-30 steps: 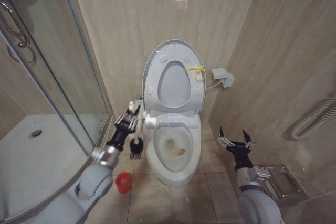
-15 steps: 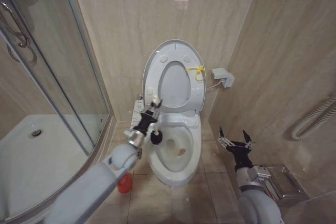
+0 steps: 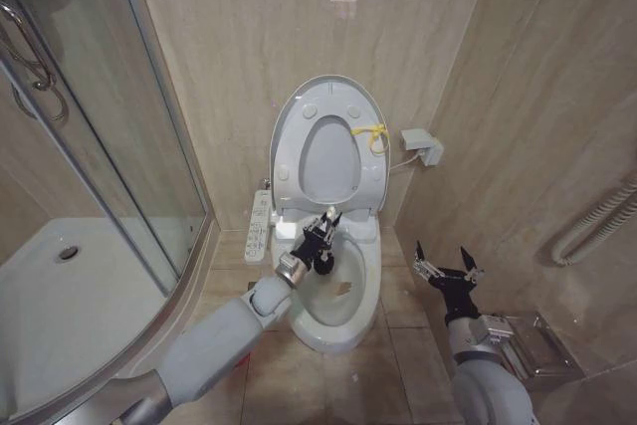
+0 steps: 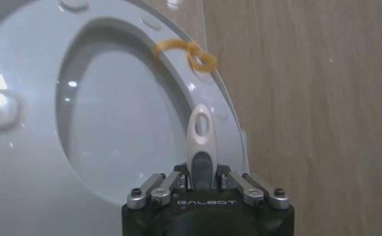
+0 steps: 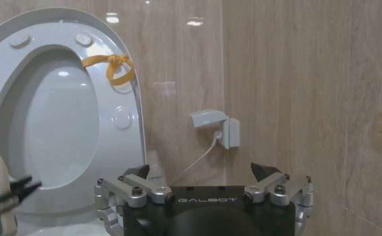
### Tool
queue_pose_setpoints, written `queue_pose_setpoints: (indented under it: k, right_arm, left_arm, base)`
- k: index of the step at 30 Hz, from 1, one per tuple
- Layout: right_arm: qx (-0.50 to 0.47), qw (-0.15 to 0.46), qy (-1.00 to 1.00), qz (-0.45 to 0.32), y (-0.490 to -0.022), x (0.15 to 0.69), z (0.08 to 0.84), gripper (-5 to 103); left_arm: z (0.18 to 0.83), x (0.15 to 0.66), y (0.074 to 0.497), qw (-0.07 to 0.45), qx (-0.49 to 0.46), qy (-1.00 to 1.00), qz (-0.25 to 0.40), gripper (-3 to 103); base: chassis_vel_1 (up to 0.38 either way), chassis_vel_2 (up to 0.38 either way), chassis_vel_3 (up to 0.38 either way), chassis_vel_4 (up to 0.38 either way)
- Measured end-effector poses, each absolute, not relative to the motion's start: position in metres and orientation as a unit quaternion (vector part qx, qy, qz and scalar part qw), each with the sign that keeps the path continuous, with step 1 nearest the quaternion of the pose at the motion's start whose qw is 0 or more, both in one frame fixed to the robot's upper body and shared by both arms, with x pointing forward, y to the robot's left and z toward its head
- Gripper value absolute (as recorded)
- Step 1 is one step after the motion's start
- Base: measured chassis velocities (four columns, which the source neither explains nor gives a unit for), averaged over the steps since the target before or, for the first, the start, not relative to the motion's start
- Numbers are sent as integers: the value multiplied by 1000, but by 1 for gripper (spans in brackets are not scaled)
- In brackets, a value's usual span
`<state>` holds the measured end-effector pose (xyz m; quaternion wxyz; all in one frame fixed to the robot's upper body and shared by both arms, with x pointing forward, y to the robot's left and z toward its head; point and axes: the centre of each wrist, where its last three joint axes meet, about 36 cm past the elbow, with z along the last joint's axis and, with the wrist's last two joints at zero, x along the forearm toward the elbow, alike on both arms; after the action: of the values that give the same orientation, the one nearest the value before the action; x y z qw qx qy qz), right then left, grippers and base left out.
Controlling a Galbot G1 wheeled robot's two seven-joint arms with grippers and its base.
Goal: Open the toilet lid, clean the toilet bowl with a toilet brush, close the toilet lid, and flush.
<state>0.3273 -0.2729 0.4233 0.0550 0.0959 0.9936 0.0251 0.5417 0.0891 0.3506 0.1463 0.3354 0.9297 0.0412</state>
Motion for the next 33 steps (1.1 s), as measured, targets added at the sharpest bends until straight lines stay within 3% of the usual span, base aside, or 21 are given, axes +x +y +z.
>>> queue_pose_setpoints:
  k: [19,33]
  right_arm:
    - [96,55,994,25,-273,327,423,100]
    - [96,55,994,25,-273,327,423,100]
  left_arm:
    - [264,514,125,115,326,936,71,24]
    - [246,506,125,107,320,939,72,24]
  base:
    - [0,0,0,0]
    - [0,0,0,0]
